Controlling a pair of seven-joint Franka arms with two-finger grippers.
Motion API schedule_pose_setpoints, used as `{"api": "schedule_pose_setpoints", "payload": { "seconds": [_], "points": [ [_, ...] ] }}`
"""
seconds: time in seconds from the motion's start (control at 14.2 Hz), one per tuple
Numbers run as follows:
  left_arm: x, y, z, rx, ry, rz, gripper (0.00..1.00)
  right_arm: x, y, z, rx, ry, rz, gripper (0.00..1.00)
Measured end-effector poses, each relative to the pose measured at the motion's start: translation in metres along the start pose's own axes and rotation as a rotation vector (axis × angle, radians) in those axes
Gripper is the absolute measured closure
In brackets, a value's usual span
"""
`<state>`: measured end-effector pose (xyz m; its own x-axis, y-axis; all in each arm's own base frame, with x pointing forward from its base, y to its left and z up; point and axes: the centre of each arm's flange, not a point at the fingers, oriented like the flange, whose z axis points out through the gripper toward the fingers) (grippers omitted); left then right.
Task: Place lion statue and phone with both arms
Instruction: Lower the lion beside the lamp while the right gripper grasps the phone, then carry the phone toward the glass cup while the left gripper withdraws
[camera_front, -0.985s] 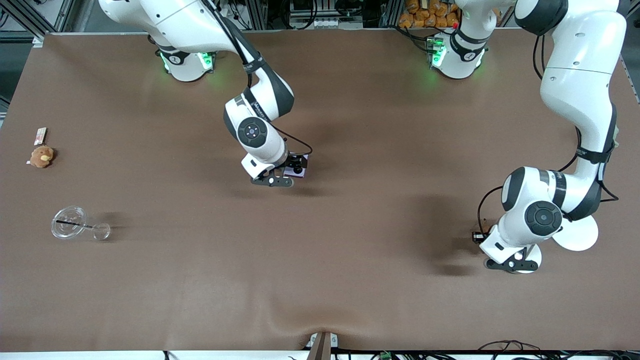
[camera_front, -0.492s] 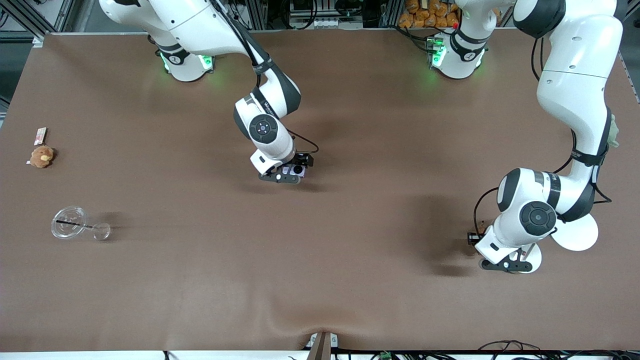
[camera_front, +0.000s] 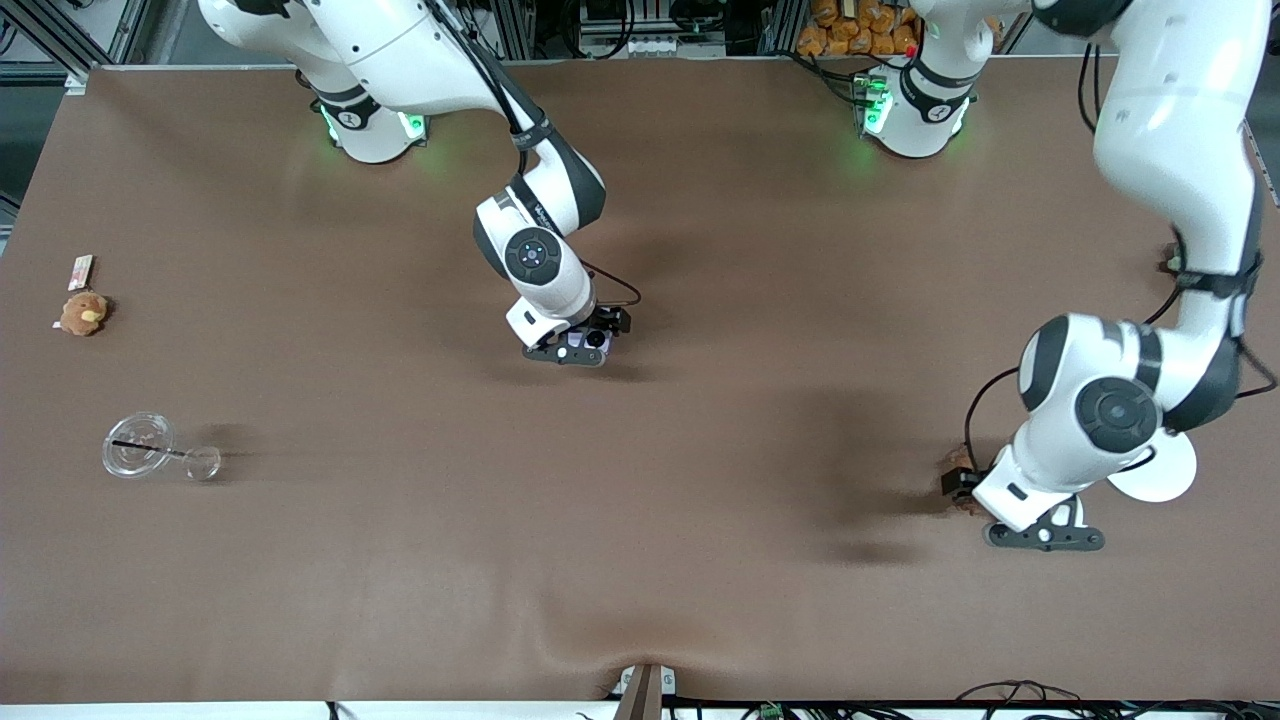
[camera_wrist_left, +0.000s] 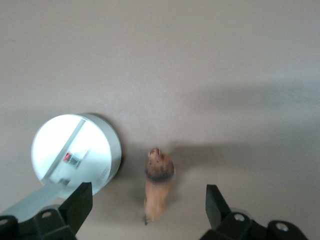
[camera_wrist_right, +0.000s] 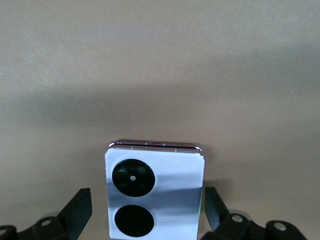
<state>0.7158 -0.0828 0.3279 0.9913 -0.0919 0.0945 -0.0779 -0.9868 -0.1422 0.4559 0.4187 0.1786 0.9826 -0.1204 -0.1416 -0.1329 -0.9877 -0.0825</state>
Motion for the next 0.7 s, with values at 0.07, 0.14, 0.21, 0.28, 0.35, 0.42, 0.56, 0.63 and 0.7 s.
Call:
{"api": "schedule_pose_setpoints", "payload": {
  "seconds": [0.07, 0.14, 0.21, 0.28, 0.35, 0.42, 0.56, 0.63, 0.7],
  "points": [
    [-0.003, 0.004, -0.027, 0.009, -0.003, 0.007, 0.00, -0.002, -0.001, 0.004, -0.002, -0.001, -0.002, 0.00],
    [-0.007, 0.006, -0.053, 0.022, -0.009, 0.011, 0.00, -0.002, -0.001, 0.006, -0.004, -0.002, -0.002, 0.00],
    [-0.012, 0.007, -0.077, 0.029, -0.018, 0.008, 0.00, -0.002, -0.001, 0.007, -0.005, -0.003, -0.002, 0.00],
    [-0.017, 0.005, -0.098, 0.026, -0.025, -0.004, 0.00, -0.002, 0.000, 0.007, -0.006, -0.003, -0.001, 0.00],
    [-0.022, 0.003, -0.117, 0.022, -0.031, -0.016, 0.00, -0.002, 0.001, 0.008, -0.008, -0.004, 0.000, 0.00],
    [-0.028, 0.001, -0.134, 0.015, -0.040, -0.030, 0.00, -0.001, 0.002, 0.010, -0.011, -0.005, 0.000, 0.07],
    [-0.041, -0.007, -0.171, -0.021, -0.062, -0.074, 0.00, -0.001, 0.002, 0.009, -0.013, -0.006, 0.002, 0.16],
    [-0.049, -0.014, -0.189, -0.044, -0.076, -0.099, 0.00, -0.001, 0.002, 0.009, -0.013, -0.006, 0.002, 0.16],
    [-0.059, -0.024, -0.207, -0.059, -0.090, -0.116, 0.00, -0.001, 0.002, 0.009, -0.013, -0.006, 0.002, 0.16]
  ]
}}
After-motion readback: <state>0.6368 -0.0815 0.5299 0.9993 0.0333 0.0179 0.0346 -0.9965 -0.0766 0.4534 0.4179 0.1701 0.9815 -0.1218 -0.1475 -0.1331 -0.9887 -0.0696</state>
